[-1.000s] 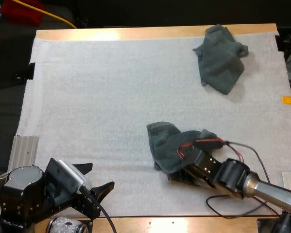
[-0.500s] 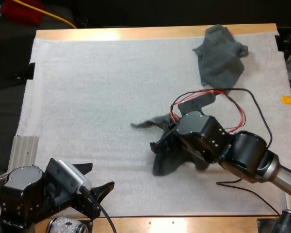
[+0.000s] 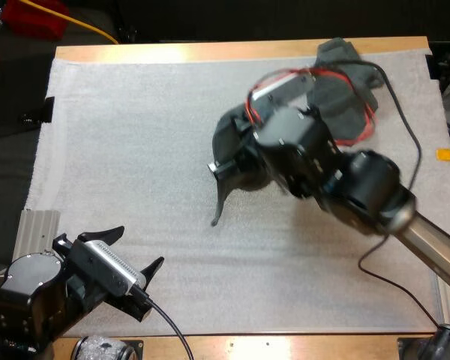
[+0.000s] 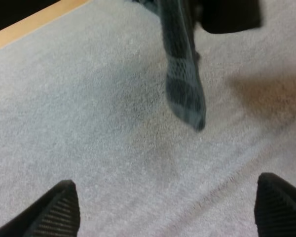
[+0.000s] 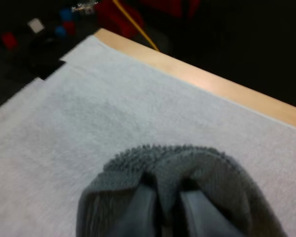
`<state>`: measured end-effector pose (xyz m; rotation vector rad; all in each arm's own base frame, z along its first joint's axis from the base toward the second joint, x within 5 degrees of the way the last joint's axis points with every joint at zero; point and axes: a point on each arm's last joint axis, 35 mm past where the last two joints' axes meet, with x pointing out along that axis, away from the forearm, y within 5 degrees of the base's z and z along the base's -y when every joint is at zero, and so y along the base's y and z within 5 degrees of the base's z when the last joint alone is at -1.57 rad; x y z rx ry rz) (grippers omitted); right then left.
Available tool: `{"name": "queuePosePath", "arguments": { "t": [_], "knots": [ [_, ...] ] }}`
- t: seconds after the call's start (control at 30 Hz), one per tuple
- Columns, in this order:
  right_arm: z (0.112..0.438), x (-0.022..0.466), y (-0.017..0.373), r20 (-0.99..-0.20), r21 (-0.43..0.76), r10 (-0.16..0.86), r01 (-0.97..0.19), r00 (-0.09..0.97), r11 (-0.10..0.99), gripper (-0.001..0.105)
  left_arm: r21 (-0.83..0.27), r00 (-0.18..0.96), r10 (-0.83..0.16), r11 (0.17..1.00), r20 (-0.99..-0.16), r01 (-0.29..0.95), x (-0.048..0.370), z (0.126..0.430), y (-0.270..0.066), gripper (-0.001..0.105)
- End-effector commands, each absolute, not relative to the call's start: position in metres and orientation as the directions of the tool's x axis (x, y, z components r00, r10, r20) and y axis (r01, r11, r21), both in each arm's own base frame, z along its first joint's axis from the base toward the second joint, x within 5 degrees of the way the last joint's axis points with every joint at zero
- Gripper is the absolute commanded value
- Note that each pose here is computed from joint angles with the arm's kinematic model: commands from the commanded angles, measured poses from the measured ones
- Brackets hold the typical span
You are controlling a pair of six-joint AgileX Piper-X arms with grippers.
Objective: Pick towel from pile, fold and stack
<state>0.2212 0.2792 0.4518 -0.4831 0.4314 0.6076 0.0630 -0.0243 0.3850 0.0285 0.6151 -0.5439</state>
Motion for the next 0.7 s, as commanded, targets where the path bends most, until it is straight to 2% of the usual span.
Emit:
{"name": "queuePosePath", "arguments": {
  "t": [0.0, 0.13, 0.17, 0.23, 0.27, 0.3, 0.33, 0.43, 0.47, 0.53, 0.67],
  "knots": [
    [0.459, 0.227, 0.279, -0.495, -0.298, 0.449, -0.631, 0.743, 0.716, 0.001, -0.123, 0.684, -0.474, 0.86, -0.555, 0.496, 0.063, 0.386, -0.024, 0.071],
    [0.459, 0.239, 0.29, -0.498, -0.281, 0.469, -0.648, 0.729, 0.708, 0.001, -0.123, 0.684, -0.474, 0.86, -0.555, 0.496, 0.063, 0.386, -0.024, 0.071],
    [0.436, 0.23, 0.282, -0.67, -0.296, 0.377, -0.695, 0.64, 0.655, 0.001, -0.123, 0.684, -0.474, 0.86, -0.555, 0.496, 0.063, 0.386, -0.024, 0.071],
    [0.387, 0.225, 0.274, -0.816, -0.307, 0.233, -0.738, 0.529, 0.6, 0.001, -0.123, 0.684, -0.474, 0.86, -0.555, 0.496, 0.063, 0.386, -0.024, 0.071],
    [0.354, 0.221, 0.27, -0.869, -0.297, 0.163, -0.756, 0.468, 0.584, 0.001, -0.123, 0.684, -0.474, 0.86, -0.555, 0.496, 0.063, 0.386, -0.024, 0.071],
    [0.344, 0.22, 0.269, -0.882, -0.294, 0.141, -0.759, 0.449, 0.581, 0.001, -0.124, 0.684, -0.474, 0.86, -0.555, 0.496, 0.063, 0.386, -0.024, 0.071],
    [0.305, 0.214, 0.261, -0.923, -0.289, 0.049, -0.773, 0.381, 0.565, 0.001, -0.126, 0.671, -0.471, 0.859, -0.573, 0.496, 0.061, 0.384, -0.024, 0.071],
    [0.285, 0.21, 0.254, -0.929, -0.32, -0.024, -0.768, 0.37, 0.555, 0.001, -0.139, 0.646, -0.478, 0.853, -0.595, 0.503, 0.061, 0.381, -0.024, 0.071],
    [0.27, 0.208, 0.247, -0.914, -0.383, -0.104, -0.751, 0.391, 0.539, 0.001, -0.163, 0.62, -0.502, 0.838, -0.603, 0.52, 0.062, 0.377, -0.026, 0.071],
    [0.26, 0.213, 0.239, -0.889, -0.443, -0.162, -0.713, 0.429, 0.543, 0.001, -0.204, 0.577, -0.538, 0.815, -0.615, 0.542, 0.066, 0.368, -0.028, 0.071],
    [0.251, 0.233, 0.219, -0.881, -0.455, -0.207, -0.641, 0.426, 0.618, 0.001, -0.224, 0.554, -0.549, 0.807, -0.625, 0.547, 0.069, 0.359, -0.029, 0.071]
  ]
}}
